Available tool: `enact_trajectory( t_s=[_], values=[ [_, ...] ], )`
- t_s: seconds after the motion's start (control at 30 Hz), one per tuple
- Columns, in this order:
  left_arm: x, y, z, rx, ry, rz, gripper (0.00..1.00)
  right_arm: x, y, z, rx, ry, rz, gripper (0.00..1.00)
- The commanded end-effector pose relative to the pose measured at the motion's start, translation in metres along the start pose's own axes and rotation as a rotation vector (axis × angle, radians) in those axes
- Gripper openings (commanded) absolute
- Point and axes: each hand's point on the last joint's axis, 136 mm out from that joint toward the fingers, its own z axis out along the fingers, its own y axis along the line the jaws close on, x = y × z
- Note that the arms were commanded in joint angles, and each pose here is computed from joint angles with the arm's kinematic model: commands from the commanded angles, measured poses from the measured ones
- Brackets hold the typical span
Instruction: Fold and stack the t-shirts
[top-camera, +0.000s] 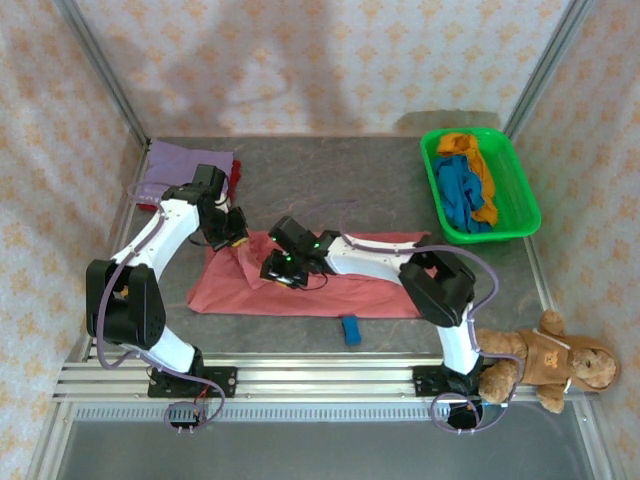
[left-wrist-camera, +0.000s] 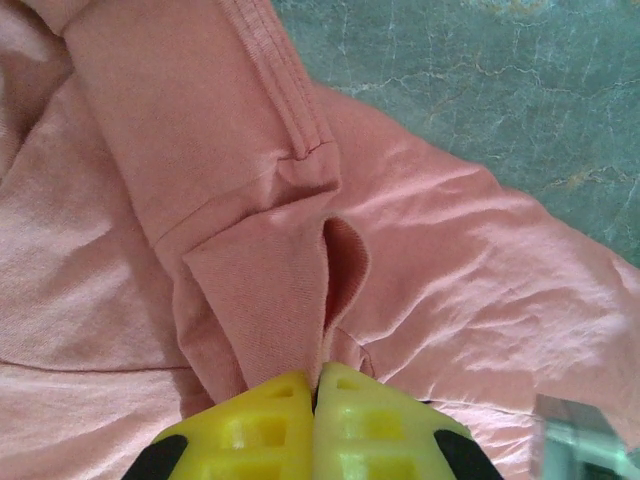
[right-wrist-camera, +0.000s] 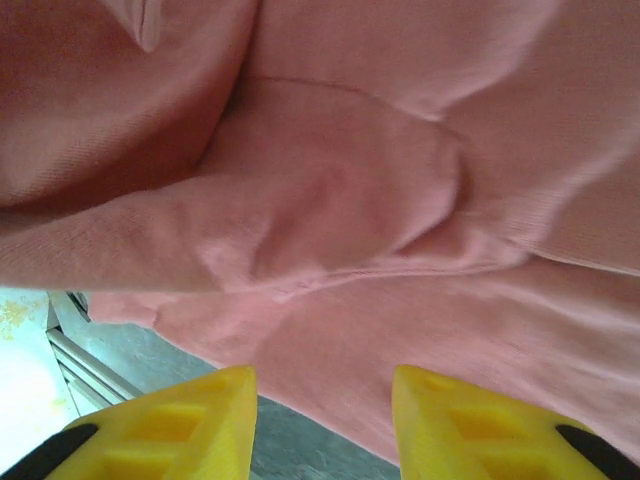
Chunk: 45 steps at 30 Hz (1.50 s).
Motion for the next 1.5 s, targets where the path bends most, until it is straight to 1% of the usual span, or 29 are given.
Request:
enact_trajectory(
  t_s=[0.0,0.1,0.17,0.23,0.3,0.47,0.5,0.63,0.93,1.03,1.13,1.23,1.4,1.47],
  values=[
    [-0.004,-0.001,-0.002,0.012,0.004,0.019,0.0,0.0,0.014,0.011,-0.02,-0.001,0.0,0.4],
    [-0.005,0.001,0.003,0.015,0.018,0.015,0.0,-0.001,0.01,0.021,0.024,-0.005,-0.032,0.38],
    [-0.007,0.002,0.007,0.02,0.025,0.008,0.0,-0.004,0.007,0.026,0.059,-0.014,-0.063,0.35],
    [-0.009,0.005,0.013,0.025,0.037,-0.006,0.0,-0.006,0.003,0.032,0.08,-0.029,-0.08,0.34],
    [-0.011,0.009,0.021,0.031,0.056,-0.02,0.0,-0.007,0.003,0.036,0.078,-0.038,-0.086,0.34],
    [-0.015,0.014,0.034,0.021,0.084,-0.041,0.0,-0.003,0.011,0.044,0.067,-0.013,-0.104,0.34],
    [-0.015,0.016,0.036,0.02,0.09,-0.022,0.0,-0.001,0.014,0.045,0.063,-0.004,-0.112,0.33],
    [-0.016,0.018,0.04,0.017,0.093,-0.021,0.0,0.003,0.014,0.052,0.085,0.026,-0.116,0.33],
    [-0.016,0.027,0.038,0.016,0.096,-0.038,0.0,0.004,0.006,0.067,0.129,0.058,-0.1,0.28],
    [-0.015,0.031,0.04,0.012,0.099,-0.047,0.0,0.0,-0.005,0.068,0.189,0.043,-0.095,0.29],
    [-0.014,0.035,0.045,0.012,0.11,-0.058,0.0,-0.002,-0.019,0.07,0.266,0.033,-0.099,0.31],
    [-0.013,0.037,0.05,0.012,0.119,-0.064,0.0,-0.003,-0.025,0.07,0.292,0.027,-0.102,0.31],
    [-0.012,0.044,0.062,-0.001,0.137,-0.077,0.0,0.0,-0.03,0.075,0.303,0.041,-0.107,0.25],
    [-0.012,0.048,0.068,-0.007,0.146,-0.084,0.0,0.001,-0.031,0.077,0.303,0.049,-0.108,0.19]
  ],
)
